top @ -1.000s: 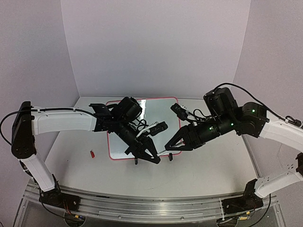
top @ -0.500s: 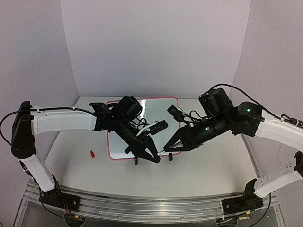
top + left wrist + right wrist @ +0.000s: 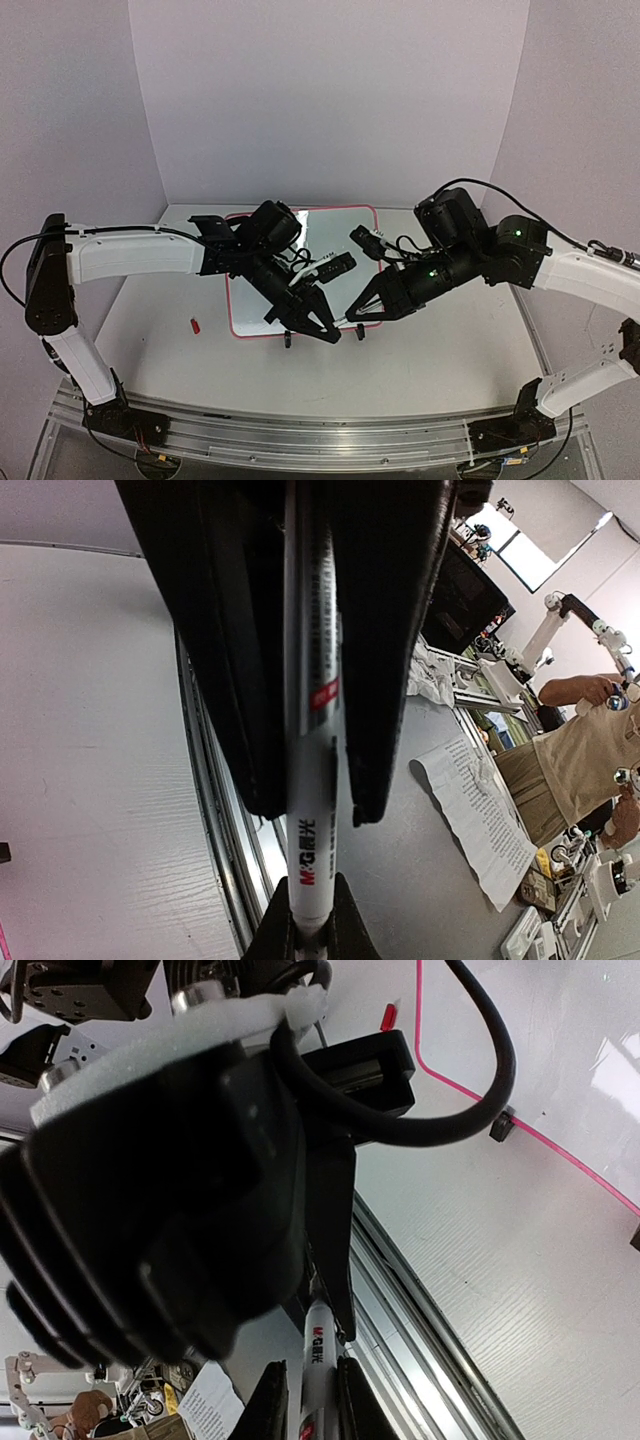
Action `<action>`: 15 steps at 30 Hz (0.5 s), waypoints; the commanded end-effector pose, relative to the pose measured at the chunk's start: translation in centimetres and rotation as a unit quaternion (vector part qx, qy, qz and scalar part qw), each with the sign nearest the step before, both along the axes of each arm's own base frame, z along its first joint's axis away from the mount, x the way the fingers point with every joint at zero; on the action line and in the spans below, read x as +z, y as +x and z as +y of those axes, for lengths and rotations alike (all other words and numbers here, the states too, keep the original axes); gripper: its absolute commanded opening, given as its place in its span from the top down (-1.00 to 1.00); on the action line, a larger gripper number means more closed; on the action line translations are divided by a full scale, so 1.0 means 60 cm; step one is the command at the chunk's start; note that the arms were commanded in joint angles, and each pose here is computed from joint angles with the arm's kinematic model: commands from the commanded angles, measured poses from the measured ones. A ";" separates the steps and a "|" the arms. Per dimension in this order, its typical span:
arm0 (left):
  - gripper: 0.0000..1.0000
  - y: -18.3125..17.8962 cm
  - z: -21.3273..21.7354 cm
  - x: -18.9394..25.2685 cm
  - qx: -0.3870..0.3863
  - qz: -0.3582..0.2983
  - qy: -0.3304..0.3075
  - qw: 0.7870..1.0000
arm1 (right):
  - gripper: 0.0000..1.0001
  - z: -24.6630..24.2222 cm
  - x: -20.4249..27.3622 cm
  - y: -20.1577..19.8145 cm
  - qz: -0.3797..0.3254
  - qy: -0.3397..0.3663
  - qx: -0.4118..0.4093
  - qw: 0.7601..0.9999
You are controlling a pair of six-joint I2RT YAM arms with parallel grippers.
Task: Write a sentence on the whiteboard
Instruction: Pass from the left arm to the right
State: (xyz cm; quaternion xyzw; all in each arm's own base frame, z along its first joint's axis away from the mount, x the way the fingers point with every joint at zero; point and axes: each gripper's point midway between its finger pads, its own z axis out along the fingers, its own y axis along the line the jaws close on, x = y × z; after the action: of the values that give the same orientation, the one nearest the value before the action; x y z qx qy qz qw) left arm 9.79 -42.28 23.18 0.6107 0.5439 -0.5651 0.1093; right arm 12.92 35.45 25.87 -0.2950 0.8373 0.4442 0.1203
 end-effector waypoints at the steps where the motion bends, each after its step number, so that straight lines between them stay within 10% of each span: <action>1: 1.00 0.001 -0.011 0.026 -0.009 -0.011 -0.024 1.000 | 0.78 0.009 0.028 0.005 -0.018 0.018 0.006 1.000; 7: 0.66 0.004 -0.011 0.035 -0.002 -0.021 -0.031 0.999 | 1.00 0.004 0.026 0.008 -0.025 0.016 -0.003 1.000; 12: -0.90 0.019 -0.009 0.048 0.042 -0.047 -0.029 0.998 | 1.00 -0.017 0.029 0.019 -0.059 0.013 -0.029 0.998; 15: -0.99 0.044 0.000 0.045 0.112 -0.075 -0.010 0.991 | 1.00 -0.037 0.035 0.027 -0.088 0.012 -0.050 0.995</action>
State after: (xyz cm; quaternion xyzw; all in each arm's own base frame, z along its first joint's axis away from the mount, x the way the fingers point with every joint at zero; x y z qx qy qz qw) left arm 10.83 -42.74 23.08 0.6042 0.5659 -0.5453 0.1318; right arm 13.81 34.76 26.05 -0.2910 0.8421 0.4268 0.1552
